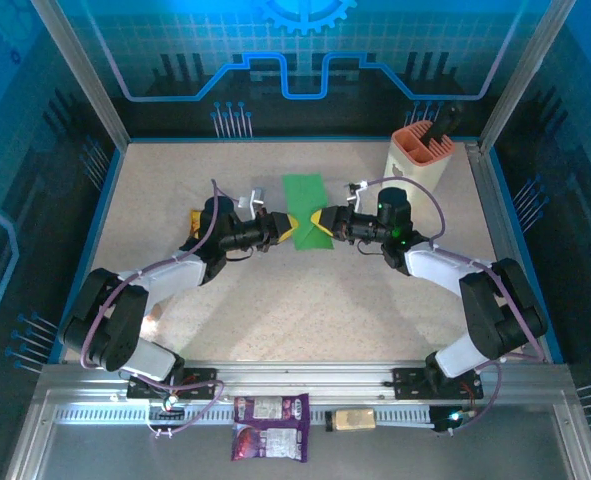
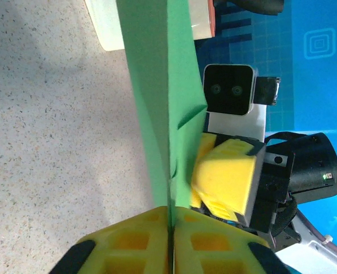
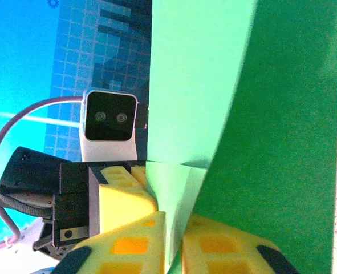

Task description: Fold a paper plane with a square sheet of paper (pick it up from the middle)

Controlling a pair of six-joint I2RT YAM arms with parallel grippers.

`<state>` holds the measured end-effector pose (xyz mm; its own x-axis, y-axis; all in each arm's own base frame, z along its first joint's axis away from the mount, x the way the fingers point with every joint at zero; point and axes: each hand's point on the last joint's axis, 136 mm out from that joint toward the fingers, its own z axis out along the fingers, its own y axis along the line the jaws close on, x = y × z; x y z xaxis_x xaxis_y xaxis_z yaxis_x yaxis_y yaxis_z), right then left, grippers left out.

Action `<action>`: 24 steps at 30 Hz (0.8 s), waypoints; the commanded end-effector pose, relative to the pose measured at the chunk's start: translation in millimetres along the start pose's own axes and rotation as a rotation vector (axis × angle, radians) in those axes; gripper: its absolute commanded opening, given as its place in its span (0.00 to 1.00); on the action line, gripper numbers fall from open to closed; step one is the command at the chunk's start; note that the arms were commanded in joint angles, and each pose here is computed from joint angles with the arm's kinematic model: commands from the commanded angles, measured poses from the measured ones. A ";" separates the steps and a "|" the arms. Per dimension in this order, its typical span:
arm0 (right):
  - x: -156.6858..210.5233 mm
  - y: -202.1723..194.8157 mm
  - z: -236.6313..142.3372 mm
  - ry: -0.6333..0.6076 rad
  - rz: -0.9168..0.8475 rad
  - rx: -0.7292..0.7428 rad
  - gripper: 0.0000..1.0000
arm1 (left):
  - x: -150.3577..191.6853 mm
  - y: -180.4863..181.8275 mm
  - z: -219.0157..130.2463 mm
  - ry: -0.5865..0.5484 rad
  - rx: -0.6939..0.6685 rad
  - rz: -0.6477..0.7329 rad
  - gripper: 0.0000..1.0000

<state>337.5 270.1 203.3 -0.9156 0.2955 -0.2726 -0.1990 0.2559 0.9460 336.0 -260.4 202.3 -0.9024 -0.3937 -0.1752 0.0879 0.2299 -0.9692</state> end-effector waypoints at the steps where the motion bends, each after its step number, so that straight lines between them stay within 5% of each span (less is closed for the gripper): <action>1: -5.1 -5.8 -9.6 -0.019 -0.014 0.030 0.28 | -7.0 -12.1 -2.4 -0.009 0.013 0.056 0.08; 9: -16.1 -37.3 -47.3 -0.098 -0.041 0.315 0.56 | -7.0 11.9 -15.6 -0.001 -0.182 0.136 0.05; 15: -24.5 -52.2 -87.3 -0.190 -0.102 0.546 0.69 | -13.2 38.4 -52.8 0.031 -0.579 0.282 0.06; 24: -27.2 -64.2 -121.9 -0.278 -0.121 0.717 0.73 | -37.2 53.3 -113.5 0.052 -1.184 0.525 0.07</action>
<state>334.1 153.6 172.6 -0.7837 0.4185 -0.4591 0.0190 0.7548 0.6557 347.2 -175.5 198.1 -0.8514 -0.1716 -0.4957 0.0523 0.9124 -0.4058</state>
